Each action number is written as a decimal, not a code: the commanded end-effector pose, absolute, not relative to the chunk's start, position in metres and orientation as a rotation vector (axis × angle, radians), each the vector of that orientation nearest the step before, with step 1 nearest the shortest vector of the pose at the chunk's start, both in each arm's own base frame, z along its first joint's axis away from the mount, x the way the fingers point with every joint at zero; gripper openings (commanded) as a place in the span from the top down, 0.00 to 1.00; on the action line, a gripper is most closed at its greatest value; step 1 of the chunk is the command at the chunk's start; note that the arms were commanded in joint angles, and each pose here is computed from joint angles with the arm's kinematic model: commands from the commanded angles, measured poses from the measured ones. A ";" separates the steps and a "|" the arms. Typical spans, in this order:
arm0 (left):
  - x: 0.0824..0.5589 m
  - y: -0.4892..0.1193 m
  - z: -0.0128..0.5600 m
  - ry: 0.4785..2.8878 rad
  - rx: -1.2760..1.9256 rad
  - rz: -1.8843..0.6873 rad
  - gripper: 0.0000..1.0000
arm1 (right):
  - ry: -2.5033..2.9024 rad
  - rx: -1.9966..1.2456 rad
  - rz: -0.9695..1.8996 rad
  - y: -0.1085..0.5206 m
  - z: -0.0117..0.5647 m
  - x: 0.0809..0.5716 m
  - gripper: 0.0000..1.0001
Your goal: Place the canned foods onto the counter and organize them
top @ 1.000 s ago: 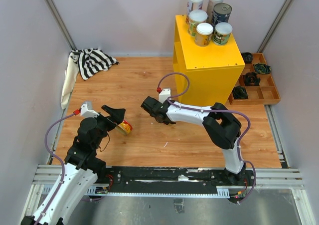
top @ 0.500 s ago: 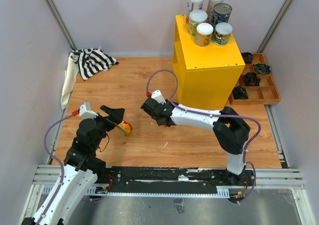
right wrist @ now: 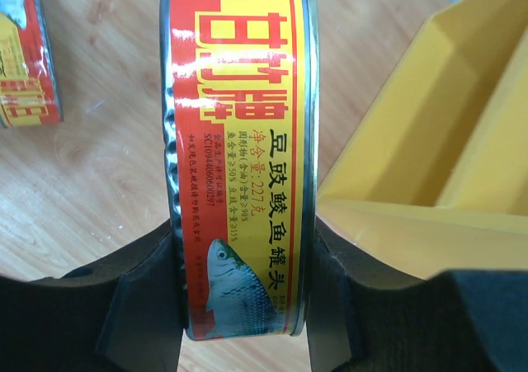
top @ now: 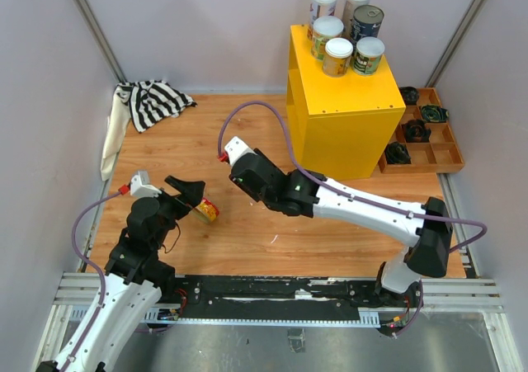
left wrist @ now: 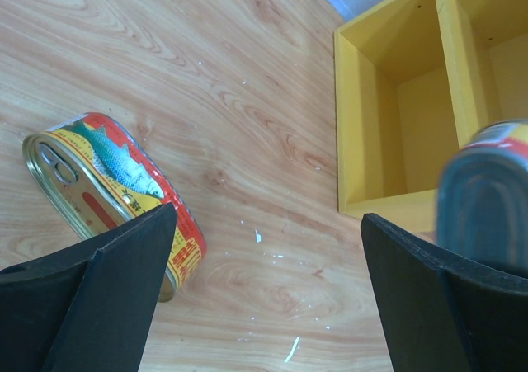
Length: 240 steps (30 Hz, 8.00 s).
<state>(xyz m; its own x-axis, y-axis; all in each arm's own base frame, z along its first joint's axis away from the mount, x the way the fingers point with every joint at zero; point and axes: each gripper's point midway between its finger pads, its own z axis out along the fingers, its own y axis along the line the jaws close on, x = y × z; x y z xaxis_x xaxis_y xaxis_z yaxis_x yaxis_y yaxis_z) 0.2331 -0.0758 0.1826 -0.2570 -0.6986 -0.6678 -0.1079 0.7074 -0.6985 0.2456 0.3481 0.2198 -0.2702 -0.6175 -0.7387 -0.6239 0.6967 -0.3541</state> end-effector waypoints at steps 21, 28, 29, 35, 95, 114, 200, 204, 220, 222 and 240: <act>0.235 -0.075 0.206 1.729 -0.652 -0.662 0.02 | 1.379 -0.680 -0.370 0.247 0.487 0.255 0.99; 0.233 -0.074 0.209 1.730 -0.650 -0.661 0.01 | 1.366 -0.612 -0.527 0.206 0.502 0.267 0.99; 0.233 -0.074 0.209 1.730 -0.651 -0.661 0.02 | 1.369 -0.599 -0.542 0.199 0.504 0.269 0.99; 0.234 -0.073 0.211 1.721 -0.651 -0.658 0.02 | 1.389 -0.538 -0.642 0.164 0.508 0.282 0.99; 0.244 -0.082 0.221 1.718 -0.585 -0.670 0.01 | 1.744 -0.363 -0.850 0.093 0.423 0.381 0.20; 0.246 -0.083 0.226 1.699 -0.596 -0.689 0.02 | 1.838 -0.309 -0.527 0.110 0.414 0.363 0.20; 0.238 -0.083 0.235 1.714 -0.603 -0.705 0.02 | 1.908 0.046 -0.125 0.039 0.389 0.345 0.69; 0.237 -0.083 0.237 1.712 -0.599 -0.702 0.02 | 1.900 0.069 -0.145 0.032 0.392 0.348 0.70; 0.237 -0.082 0.243 1.695 -0.600 -0.710 0.02 | 1.913 0.079 -0.118 0.034 0.387 0.363 0.70; 0.237 -0.082 0.243 1.692 -0.603 -0.712 0.02 | 1.920 0.076 -0.117 0.035 0.386 0.365 0.70; 0.237 -0.081 0.240 1.690 -0.609 -0.705 0.02 | 1.947 0.055 -0.113 0.040 0.376 0.380 0.63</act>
<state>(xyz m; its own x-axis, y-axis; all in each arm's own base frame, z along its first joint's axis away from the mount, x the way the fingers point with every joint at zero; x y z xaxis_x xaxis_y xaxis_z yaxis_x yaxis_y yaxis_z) 0.2368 -0.0842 0.2275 -0.2492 -0.7050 -0.6640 -0.0449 0.6933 -0.7193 0.3730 0.0434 0.3813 -0.3572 -0.0150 -0.9339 0.0874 0.9949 -0.0495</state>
